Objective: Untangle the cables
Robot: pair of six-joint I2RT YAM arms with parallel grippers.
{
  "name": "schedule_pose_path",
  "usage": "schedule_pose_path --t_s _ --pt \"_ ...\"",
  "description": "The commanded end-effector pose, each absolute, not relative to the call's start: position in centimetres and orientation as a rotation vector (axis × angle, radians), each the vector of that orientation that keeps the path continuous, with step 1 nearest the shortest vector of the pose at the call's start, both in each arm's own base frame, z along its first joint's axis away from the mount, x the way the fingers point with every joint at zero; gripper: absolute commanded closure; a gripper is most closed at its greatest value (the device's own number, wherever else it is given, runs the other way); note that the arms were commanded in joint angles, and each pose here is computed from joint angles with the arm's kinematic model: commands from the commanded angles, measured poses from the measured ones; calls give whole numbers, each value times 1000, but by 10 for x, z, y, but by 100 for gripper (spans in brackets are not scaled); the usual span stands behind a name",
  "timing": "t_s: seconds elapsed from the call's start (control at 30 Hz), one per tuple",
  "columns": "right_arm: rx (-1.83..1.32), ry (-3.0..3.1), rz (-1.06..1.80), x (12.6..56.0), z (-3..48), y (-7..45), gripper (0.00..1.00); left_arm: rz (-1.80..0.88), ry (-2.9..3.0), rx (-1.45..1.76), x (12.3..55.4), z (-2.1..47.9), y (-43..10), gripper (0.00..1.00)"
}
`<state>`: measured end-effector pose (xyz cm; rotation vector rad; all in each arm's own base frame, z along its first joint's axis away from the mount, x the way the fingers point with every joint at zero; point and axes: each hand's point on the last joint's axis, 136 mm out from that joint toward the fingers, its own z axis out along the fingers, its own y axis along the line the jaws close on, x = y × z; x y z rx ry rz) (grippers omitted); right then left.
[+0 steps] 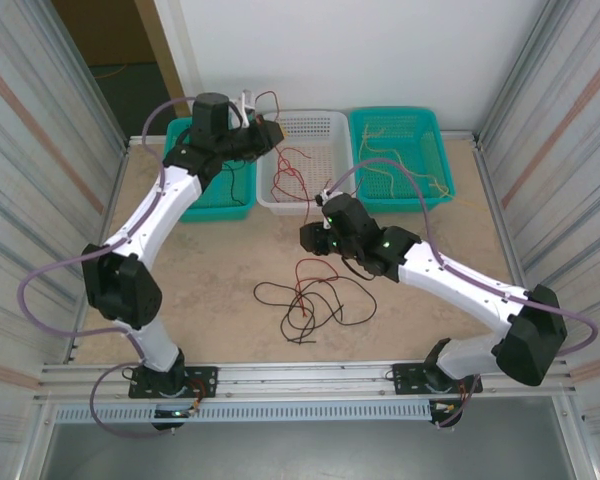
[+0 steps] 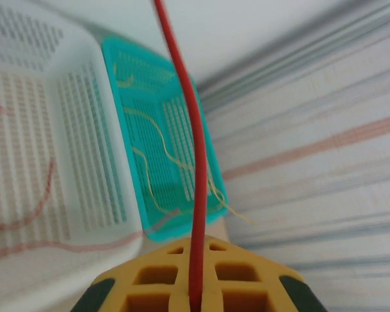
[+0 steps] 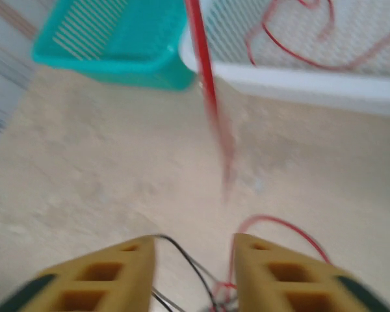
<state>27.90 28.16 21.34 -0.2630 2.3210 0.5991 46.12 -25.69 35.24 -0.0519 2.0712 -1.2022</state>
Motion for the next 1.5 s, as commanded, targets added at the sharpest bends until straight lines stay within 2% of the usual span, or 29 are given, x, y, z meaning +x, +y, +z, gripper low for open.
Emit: schedule_pose_path --t_s 0.0,0.17,0.3,0.5,0.67,0.7,0.8,0.87,0.93,1.07,1.23,1.37,1.47 --pt "-187 2380 460 272 210 231 56 -1084 1912 39 479 398 -243 100" --pt "-73 2361 436 266 222 189 56 -1096 1818 70 503 413 -253 100" --pt "8 2343 443 257 226 165 56 -1059 1835 97 525 404 -265 100" --pt "96 2307 470 250 236 140 57 -1016 1900 125 549 371 -285 100" --pt "116 2318 484 246 236 133 58 -994 1996 151 563 314 -309 100" --pt "116 2322 480 246 236 132 58 -976 2021 150 564 302 -313 95" --pt "122 2327 471 244 237 129 59 -914 2100 144 563 267 -319 52" --pt "122 2322 471 241 241 127 59 -891 2138 118 560 253 -318 37" --pt "130 2311 471 240 245 124 58 -905 2143 105 554 250 -318 27" --pt "144 2304 489 240 249 125 58 -900 2118 138 536 271 -317 3" --pt "143 2392 529 243 231 141 57 -798 2055 252 495 318 -306 1" --pt "123 2587 460 243 184 156 55 -727 1997 238 450 343 -278 1" --pt "54 2695 416 238 152 176 53 -752 2013 236 411 342 -261 3"
